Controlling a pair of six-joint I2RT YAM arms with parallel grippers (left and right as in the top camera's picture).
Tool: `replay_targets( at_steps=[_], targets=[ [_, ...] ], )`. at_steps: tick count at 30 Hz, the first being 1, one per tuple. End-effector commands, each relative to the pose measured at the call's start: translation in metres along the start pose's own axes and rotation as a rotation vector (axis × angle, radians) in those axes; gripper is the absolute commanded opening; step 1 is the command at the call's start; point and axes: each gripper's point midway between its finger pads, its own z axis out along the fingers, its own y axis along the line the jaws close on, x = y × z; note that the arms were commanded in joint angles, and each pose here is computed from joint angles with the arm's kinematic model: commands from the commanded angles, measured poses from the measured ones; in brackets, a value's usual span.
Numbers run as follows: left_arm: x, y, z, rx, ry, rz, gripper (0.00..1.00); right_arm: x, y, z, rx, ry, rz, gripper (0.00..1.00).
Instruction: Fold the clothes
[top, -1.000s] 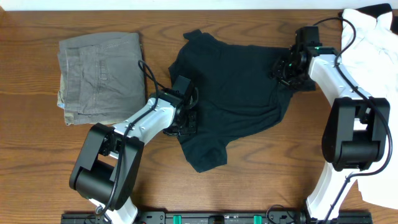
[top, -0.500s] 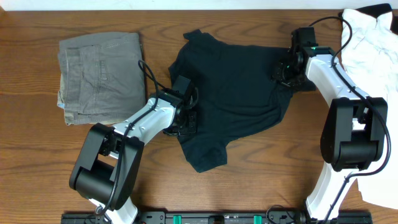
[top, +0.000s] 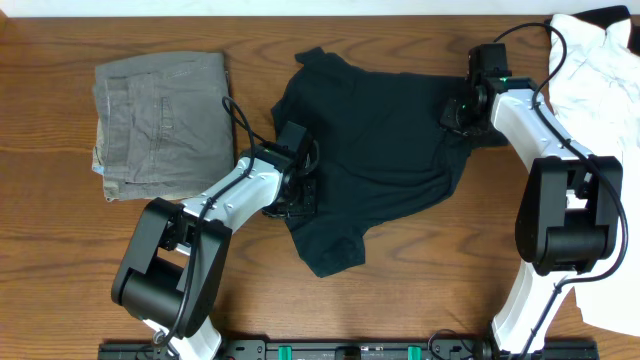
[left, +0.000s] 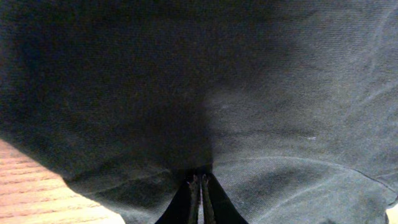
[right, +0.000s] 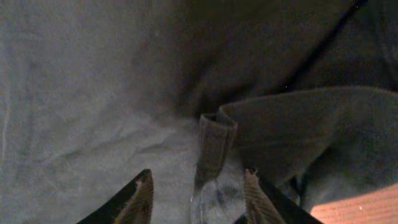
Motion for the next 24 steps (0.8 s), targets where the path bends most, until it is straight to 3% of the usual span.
replay_targets(
  at_steps=[1,21,24],
  targets=[
    [0.001,0.007,0.0,-0.029,0.0,0.009,0.07,0.002,-0.002,0.004,0.017,-0.001,-0.012,0.43],
    [0.001,0.007,0.0,-0.029,0.0,0.01,0.07,0.009,-0.004,0.025,0.043,0.017,-0.022,0.36],
    [0.001,0.007,0.0,-0.029,0.0,0.01,0.07,0.009,-0.004,0.026,0.039,0.017,-0.021,0.24]
  ],
)
